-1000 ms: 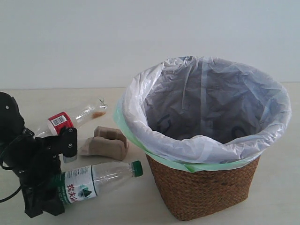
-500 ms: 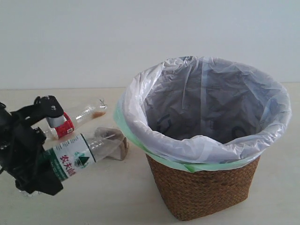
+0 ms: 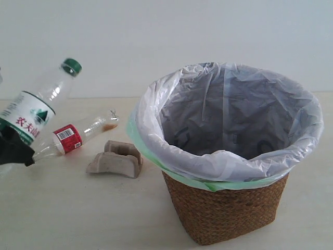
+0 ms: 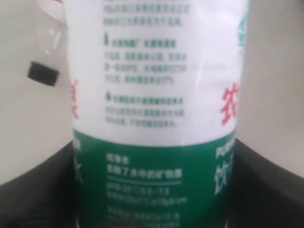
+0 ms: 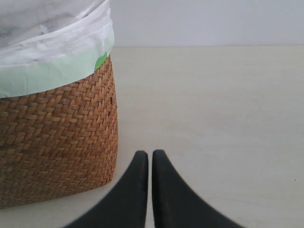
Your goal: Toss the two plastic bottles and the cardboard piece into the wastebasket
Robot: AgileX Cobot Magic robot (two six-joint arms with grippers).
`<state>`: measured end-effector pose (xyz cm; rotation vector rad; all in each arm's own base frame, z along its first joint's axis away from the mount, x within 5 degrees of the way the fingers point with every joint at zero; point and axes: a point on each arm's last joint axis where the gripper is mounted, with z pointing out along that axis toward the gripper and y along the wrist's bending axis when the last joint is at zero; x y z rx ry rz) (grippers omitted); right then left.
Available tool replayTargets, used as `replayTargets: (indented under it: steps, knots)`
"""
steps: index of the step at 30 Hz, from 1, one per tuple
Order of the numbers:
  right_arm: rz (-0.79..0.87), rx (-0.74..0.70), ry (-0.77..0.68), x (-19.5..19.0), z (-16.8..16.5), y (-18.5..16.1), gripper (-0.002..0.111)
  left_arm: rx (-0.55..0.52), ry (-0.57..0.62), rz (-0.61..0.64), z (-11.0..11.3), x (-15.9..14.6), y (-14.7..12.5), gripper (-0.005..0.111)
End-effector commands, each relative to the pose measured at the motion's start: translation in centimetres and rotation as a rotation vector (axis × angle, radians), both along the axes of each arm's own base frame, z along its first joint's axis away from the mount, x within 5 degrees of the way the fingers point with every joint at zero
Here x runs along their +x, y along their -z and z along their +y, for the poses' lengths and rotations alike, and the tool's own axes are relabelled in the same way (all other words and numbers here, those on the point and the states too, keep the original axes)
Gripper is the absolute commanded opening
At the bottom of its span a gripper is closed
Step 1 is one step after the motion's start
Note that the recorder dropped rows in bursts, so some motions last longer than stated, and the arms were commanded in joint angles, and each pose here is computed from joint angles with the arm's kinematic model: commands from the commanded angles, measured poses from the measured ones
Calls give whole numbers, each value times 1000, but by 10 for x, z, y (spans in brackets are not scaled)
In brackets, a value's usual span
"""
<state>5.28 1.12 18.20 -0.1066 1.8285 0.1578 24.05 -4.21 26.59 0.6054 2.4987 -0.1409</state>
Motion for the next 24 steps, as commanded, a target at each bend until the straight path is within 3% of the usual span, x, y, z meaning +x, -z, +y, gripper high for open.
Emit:
replayTargets:
  steps: [1,8,11,24]
  knots:
    - [-11,-9,6,0,-1,-1,0,-134,-91,-260,1,-16,-16,4]
    - [-11,-9,6,0,-1,-1,0,-189,-204,-557,12,-44,-13,4]
    - [-11,-9,6,0,-1,-1,0,-192,-294,-616,20,-53,-12,4]
    - [-11,-9,6,0,-1,-1,0,-194,-383,-829,33,-78,-41,4]
